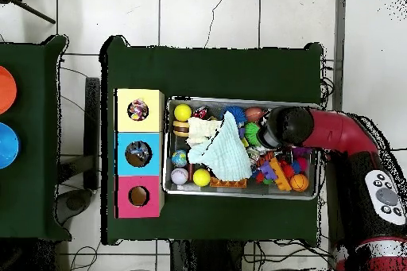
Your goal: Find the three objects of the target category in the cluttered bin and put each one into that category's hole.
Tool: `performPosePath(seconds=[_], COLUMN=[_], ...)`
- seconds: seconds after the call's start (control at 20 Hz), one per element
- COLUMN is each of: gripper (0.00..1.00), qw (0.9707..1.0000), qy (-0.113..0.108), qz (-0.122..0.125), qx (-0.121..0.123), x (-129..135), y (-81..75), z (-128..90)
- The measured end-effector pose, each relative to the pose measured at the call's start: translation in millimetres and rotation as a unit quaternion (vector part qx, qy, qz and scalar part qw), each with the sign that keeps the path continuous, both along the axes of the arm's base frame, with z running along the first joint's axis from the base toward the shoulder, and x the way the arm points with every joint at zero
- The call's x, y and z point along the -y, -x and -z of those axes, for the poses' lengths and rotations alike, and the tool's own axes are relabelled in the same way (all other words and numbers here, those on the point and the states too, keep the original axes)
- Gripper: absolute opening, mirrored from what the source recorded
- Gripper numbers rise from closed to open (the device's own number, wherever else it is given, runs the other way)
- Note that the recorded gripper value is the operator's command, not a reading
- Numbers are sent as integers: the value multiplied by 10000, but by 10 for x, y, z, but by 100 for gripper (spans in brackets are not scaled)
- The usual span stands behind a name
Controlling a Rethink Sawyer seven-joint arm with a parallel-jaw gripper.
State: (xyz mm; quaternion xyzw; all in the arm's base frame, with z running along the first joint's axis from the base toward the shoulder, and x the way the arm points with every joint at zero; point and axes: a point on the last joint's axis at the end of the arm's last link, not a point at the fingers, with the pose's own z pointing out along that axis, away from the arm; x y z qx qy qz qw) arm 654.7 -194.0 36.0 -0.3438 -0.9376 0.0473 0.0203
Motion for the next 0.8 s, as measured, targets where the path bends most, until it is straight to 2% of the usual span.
performPosePath(seconds=[0.8], gripper=[100], qw=[9998], qy=[-112], qz=[-62], qx=[182], x=[-117], y=[-189], z=[-45])
